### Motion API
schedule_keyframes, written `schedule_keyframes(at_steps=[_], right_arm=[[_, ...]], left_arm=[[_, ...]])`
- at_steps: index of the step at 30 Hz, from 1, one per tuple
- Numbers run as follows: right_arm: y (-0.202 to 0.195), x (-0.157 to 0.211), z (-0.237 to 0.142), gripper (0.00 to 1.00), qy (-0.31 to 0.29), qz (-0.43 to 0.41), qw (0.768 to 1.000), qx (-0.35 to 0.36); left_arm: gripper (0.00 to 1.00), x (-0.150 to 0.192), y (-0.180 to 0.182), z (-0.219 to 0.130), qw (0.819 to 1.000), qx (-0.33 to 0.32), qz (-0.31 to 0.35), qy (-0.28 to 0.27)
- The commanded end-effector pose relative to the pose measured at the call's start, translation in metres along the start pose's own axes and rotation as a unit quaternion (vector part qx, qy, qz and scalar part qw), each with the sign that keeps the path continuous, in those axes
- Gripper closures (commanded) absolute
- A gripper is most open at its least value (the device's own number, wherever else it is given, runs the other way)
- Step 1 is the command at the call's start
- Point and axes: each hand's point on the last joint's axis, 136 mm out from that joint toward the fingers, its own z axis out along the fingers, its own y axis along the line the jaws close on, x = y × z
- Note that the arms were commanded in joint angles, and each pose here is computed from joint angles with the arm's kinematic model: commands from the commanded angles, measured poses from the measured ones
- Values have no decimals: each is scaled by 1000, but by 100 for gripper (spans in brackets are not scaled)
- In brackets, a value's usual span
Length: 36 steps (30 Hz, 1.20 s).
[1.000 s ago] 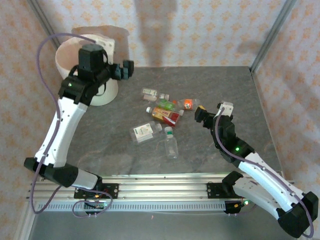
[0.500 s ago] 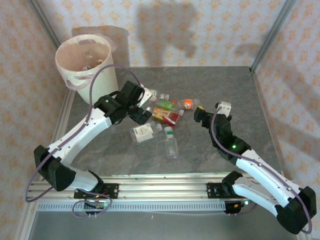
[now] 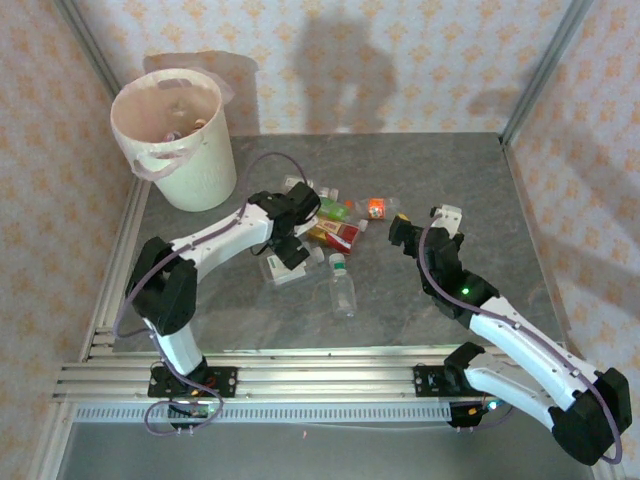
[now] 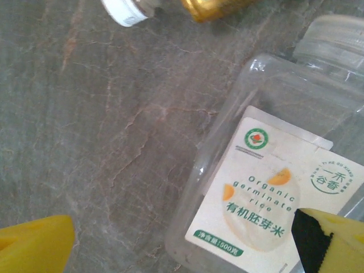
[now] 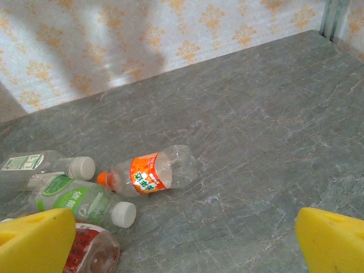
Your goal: Put the plastic bottles in the bin
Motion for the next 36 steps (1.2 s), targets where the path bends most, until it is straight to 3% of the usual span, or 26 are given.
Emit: schedule_keyframes(at_steps=[1, 8, 14, 21, 24, 29, 33, 36], right_arm=[[-11, -1, -1, 1, -4, 2, 1000, 28], [-15, 1, -1, 1, -2, -1, 999, 37], [-16, 3, 0, 1, -2, 1, 999, 38], [-17, 3, -1, 1, 1, -2, 999, 42], [-18, 4, -1, 1, 3, -4, 999, 43], [-19, 6, 0, 1, 5, -3, 999, 44], [-18, 7, 1, 1, 5, 1, 999, 45], [-17, 8, 3, 1, 7, 1, 999, 45]], left_arm=[[0, 1, -12, 7, 999, 16, 33, 12], [0, 15, -51, 13, 989, 125, 59, 47], [0, 14, -50, 21, 990, 114, 69, 43], [0, 11, -64, 21, 984, 158, 69, 47], [0, 6, -54, 13, 988, 144, 42, 26], [0, -7, -49, -25, 976, 212, -28, -51], [0, 6, -65, -20, 968, 246, -47, -36], [0, 15, -54, -6, 975, 204, -81, -17]])
